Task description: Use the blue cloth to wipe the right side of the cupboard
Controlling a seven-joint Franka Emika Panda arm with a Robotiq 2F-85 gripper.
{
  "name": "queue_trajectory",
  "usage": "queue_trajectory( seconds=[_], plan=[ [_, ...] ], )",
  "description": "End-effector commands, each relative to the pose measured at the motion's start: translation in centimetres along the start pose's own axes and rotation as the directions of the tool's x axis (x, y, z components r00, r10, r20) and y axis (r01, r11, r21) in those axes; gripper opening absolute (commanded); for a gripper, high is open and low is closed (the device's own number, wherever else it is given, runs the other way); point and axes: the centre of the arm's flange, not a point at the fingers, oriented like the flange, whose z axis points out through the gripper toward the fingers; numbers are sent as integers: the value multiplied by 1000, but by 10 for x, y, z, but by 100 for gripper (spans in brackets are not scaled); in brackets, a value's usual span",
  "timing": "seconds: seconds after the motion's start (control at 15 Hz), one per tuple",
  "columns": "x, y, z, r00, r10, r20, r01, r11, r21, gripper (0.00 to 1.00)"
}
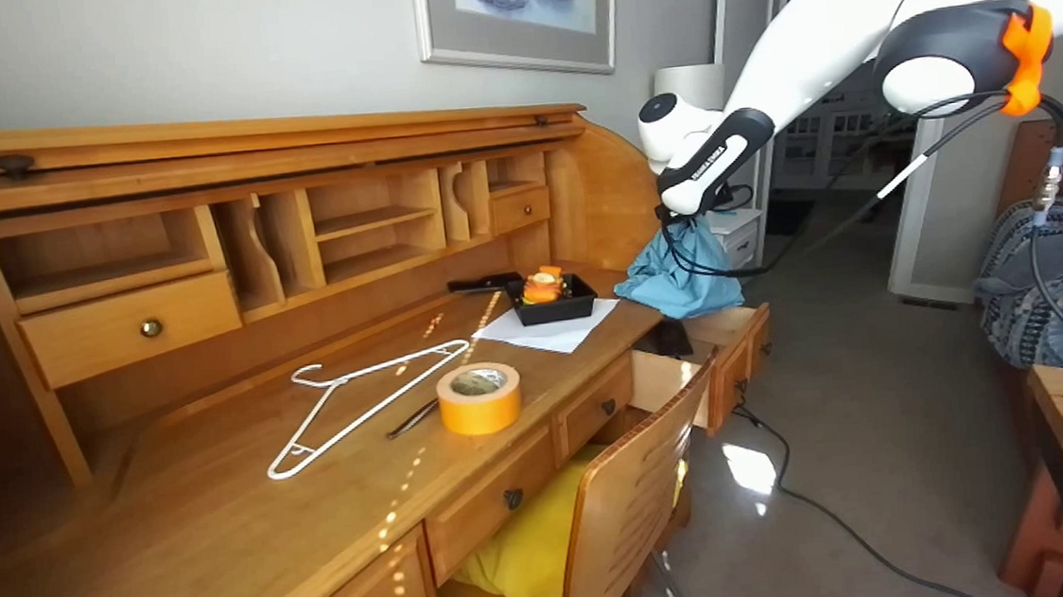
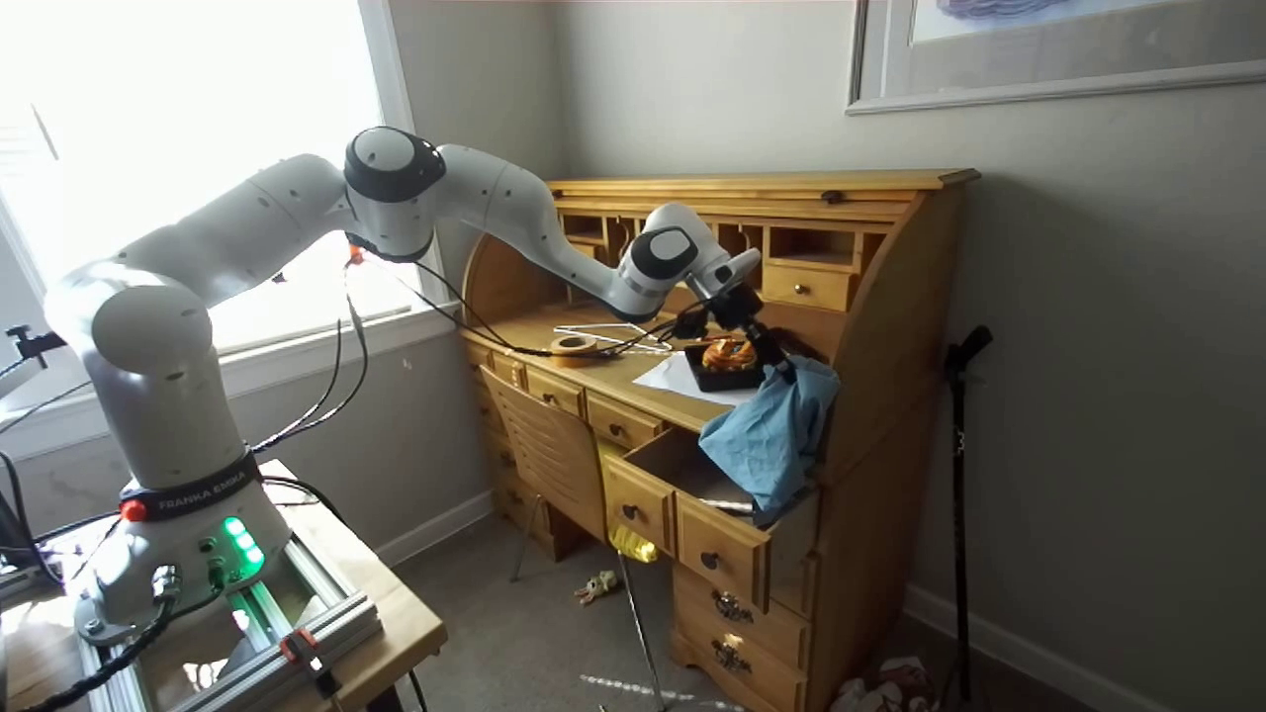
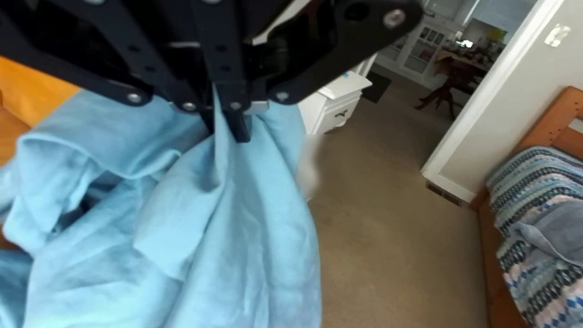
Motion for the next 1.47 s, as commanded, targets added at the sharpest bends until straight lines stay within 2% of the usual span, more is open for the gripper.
queue_trajectory(
  seconds=[0.0, 0.07, 0.13, 0.33, 0.4, 0.73, 1.0, 1.2, 1.4],
  plan=[
    [22, 8, -2, 999, 5, -40, 2, 987, 158, 1],
    [26, 9, 0, 999, 12, -43, -4, 984, 176, 1],
    [13, 4, 0, 999, 8, -51, -2, 995, 104, 5],
    [18, 9, 3, 999, 15, -53, -7, 991, 132, 5],
    [19, 9, 2, 999, 16, -52, -8, 991, 134, 1],
    [27, 9, 46, 997, 46, -69, -39, 994, 98, 1],
    [32, 10, 74, 993, 74, -96, -62, 990, 126, 1],
    [45, 2, 68, 982, 131, -138, -109, 982, 155, 1],
    [59, 1, 45, 966, 194, -171, -165, 972, 168, 1]
  ],
)
